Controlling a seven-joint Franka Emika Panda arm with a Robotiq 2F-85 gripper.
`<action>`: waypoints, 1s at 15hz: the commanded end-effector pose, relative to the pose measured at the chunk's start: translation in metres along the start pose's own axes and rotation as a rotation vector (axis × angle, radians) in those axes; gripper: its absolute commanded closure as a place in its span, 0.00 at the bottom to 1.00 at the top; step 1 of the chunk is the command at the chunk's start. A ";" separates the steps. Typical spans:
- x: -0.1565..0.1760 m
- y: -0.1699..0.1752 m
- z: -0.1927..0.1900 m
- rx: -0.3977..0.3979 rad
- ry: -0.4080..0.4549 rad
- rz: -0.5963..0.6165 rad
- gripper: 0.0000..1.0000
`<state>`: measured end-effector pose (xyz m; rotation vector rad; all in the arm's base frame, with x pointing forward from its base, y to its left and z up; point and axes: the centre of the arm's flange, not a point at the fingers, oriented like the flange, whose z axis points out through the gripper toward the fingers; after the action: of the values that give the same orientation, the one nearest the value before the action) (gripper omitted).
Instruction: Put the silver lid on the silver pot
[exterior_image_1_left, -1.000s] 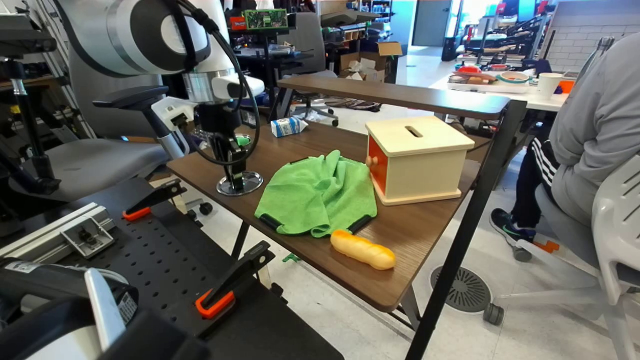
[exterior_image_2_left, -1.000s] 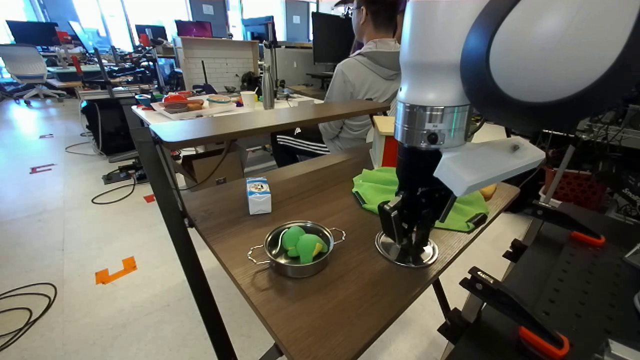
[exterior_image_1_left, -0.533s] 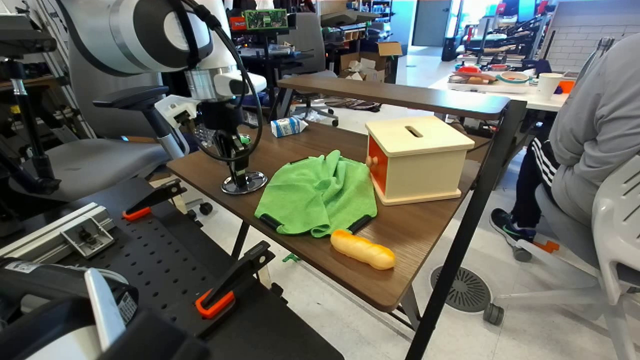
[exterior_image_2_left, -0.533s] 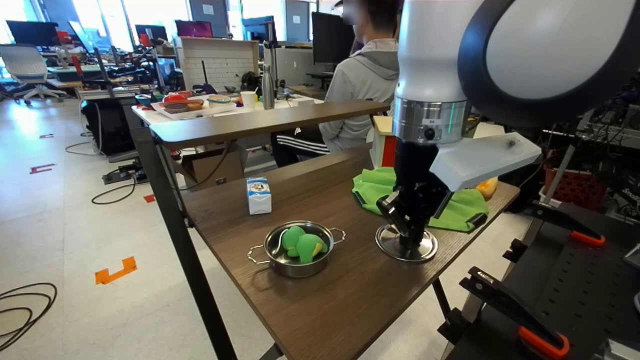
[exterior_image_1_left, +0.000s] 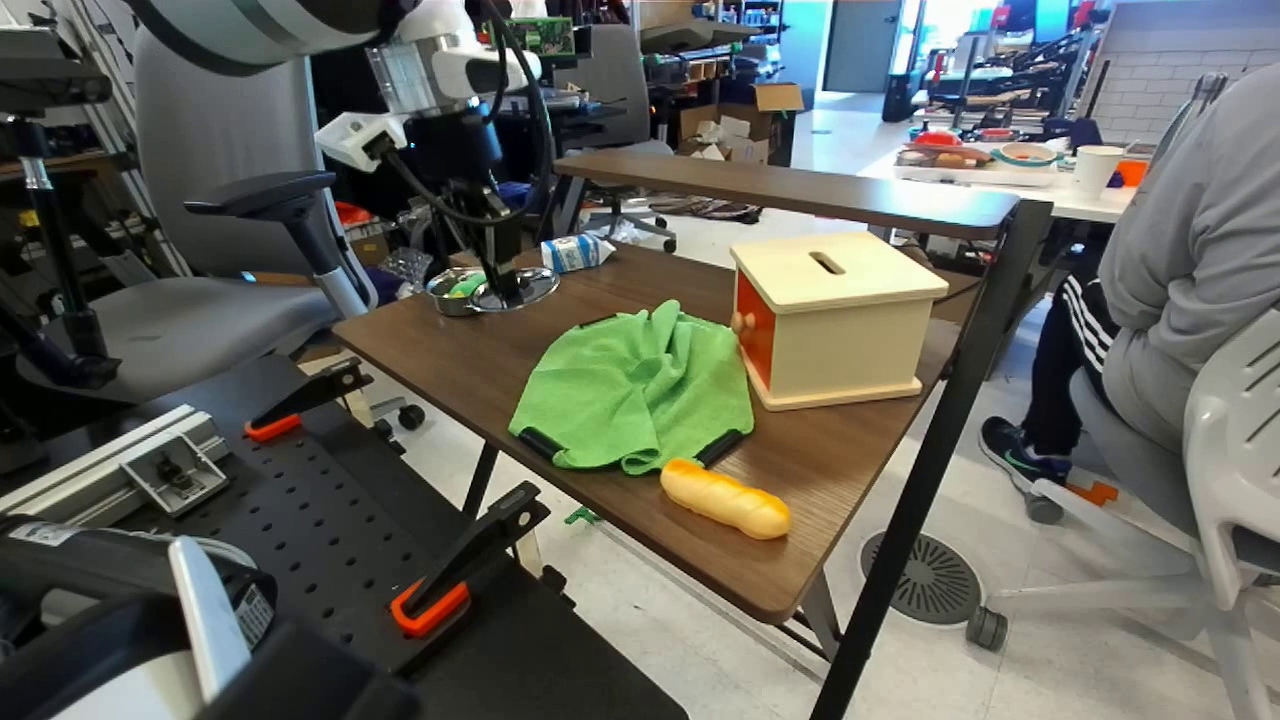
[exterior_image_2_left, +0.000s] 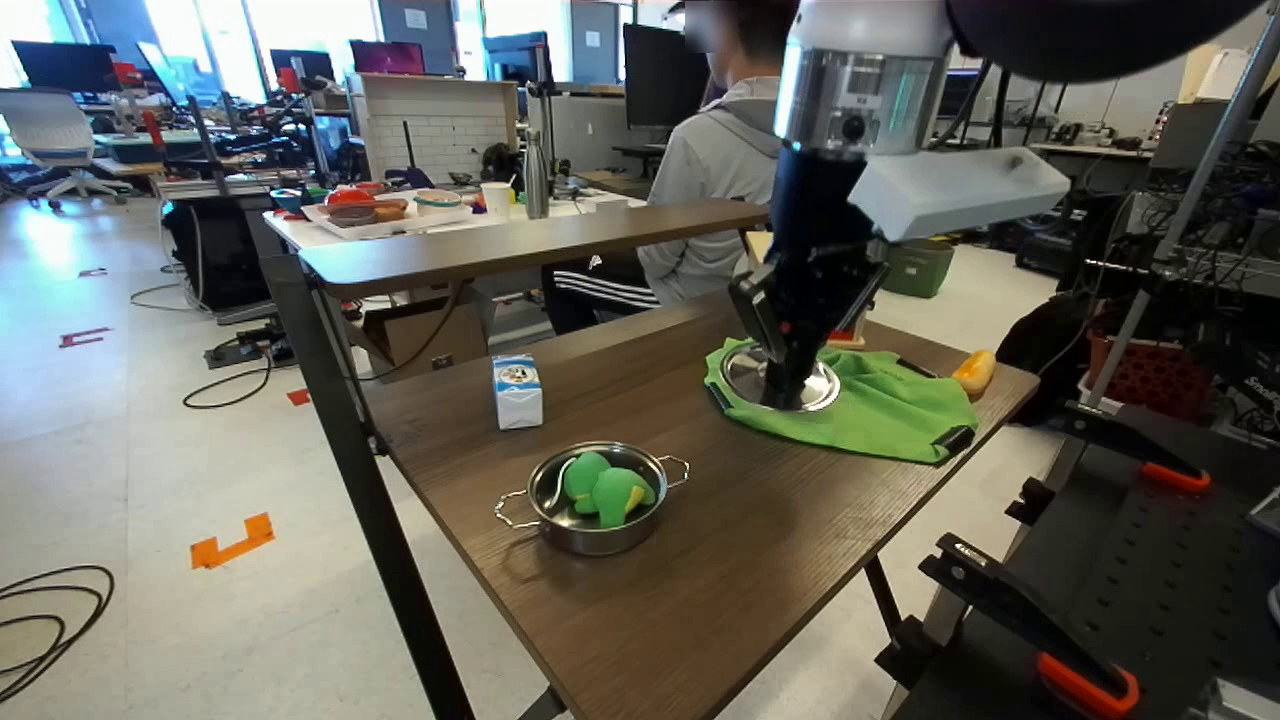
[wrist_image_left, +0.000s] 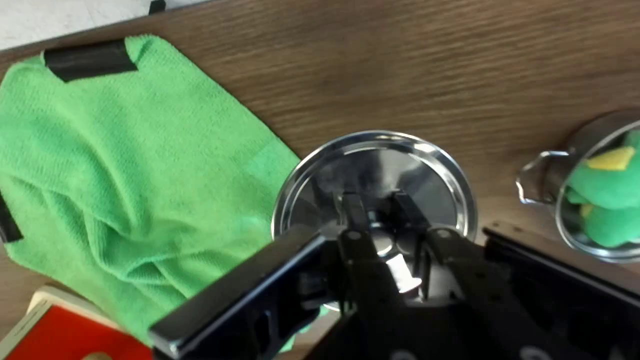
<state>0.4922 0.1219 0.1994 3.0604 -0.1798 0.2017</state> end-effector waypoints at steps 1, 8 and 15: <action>0.005 -0.029 -0.050 0.046 0.057 -0.052 0.95; -0.008 -0.136 -0.092 0.124 0.130 -0.236 0.95; -0.011 -0.162 -0.044 0.079 0.043 -0.289 0.95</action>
<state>0.4817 0.2757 0.2546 3.1368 0.2590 0.3150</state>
